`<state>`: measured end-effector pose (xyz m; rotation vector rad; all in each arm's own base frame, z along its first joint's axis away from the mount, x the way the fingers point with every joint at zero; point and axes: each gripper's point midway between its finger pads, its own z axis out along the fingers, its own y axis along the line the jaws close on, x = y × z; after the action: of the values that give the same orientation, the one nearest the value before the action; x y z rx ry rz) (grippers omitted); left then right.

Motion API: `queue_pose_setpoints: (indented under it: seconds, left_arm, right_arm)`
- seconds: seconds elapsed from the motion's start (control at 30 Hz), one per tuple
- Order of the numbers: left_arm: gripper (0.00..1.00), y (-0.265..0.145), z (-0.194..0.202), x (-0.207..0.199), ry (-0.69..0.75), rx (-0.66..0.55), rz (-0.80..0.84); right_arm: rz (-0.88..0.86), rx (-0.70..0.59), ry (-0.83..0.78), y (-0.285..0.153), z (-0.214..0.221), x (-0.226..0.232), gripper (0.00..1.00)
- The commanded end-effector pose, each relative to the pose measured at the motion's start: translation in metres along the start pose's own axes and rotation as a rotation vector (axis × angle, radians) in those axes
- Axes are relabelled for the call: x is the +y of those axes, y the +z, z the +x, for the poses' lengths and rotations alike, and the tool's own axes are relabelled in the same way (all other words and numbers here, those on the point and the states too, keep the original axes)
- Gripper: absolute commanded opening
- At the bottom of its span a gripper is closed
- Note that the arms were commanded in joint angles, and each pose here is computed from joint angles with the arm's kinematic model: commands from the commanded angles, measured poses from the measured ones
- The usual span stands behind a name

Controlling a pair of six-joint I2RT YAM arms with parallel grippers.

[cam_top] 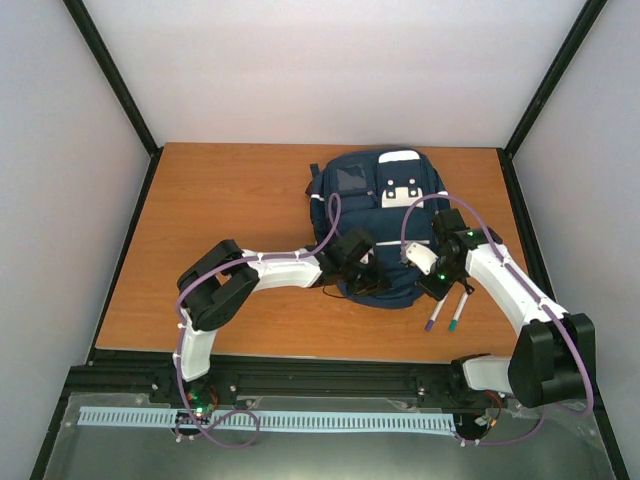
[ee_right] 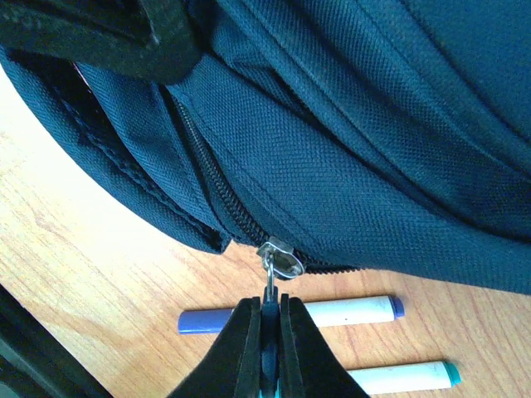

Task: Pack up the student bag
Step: Zip the student bag at the center of the board.

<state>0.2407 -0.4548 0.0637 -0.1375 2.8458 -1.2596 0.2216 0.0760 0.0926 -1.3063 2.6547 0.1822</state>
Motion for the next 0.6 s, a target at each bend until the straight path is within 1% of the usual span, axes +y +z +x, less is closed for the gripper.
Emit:
queue_pose_setpoints:
  seconds: [0.0,0.13,0.33,0.57]
  left_arm:
    - [0.1,-0.004,-0.004,-0.022,0.083,-0.029,0.037]
    - [0.01,-0.011,-0.006,-0.022,0.109,-0.054,0.025]
    - [0.01,-0.012,-0.005,-0.014,0.113,-0.057,0.007]
    - [0.01,-0.014,-0.007,-0.006,0.099,-0.053,0.004]
  right_arm:
    - [0.007,0.025,-0.004,0.001,0.01,-0.003,0.03]
    - [0.034,0.032,0.035,-0.002,0.016,-0.025,0.03]
    - [0.061,0.043,0.113,-0.004,0.028,-0.065,0.03]
    - [0.067,0.062,0.168,0.009,0.038,-0.099,0.03]
